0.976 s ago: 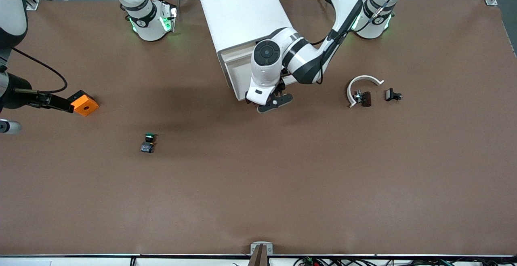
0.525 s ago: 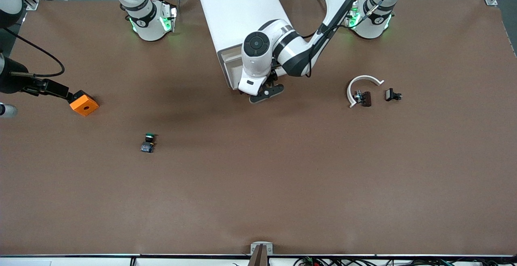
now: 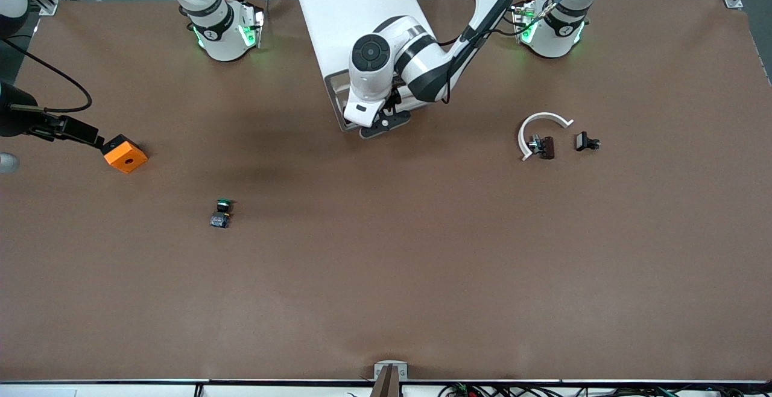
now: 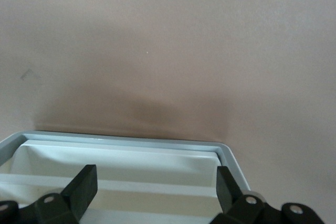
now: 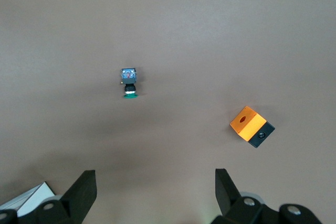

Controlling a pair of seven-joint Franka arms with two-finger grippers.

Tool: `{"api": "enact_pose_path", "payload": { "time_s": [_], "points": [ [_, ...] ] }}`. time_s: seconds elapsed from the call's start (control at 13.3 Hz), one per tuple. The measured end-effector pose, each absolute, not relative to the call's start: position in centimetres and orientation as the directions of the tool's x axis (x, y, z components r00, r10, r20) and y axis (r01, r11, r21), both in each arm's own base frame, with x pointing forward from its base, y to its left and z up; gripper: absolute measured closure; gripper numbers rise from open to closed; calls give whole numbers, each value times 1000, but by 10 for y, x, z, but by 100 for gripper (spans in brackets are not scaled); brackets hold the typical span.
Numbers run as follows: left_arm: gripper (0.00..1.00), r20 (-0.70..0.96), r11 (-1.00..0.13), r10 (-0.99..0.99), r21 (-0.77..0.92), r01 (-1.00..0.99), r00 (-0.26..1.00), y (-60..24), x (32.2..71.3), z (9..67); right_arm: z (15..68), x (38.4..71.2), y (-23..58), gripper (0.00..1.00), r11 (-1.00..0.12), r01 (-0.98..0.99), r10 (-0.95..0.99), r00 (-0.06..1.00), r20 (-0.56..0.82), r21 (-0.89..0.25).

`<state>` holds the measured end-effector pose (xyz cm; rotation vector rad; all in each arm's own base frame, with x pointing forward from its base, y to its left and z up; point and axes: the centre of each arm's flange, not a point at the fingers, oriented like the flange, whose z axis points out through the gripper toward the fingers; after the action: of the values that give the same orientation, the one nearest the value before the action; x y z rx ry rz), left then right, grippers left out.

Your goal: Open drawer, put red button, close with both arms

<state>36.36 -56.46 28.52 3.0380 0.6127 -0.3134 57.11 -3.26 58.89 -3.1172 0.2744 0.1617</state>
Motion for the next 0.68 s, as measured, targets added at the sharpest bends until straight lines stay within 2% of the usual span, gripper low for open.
{"api": "enact_pose_path", "payload": {
  "time_s": [0.68],
  "points": [
    [0, -296, -909, 400, -11, 416, 867, -575, 346, 283, 593, 565, -41, 0, -982, -190, -189, 974, -125, 3]
  ]
}}
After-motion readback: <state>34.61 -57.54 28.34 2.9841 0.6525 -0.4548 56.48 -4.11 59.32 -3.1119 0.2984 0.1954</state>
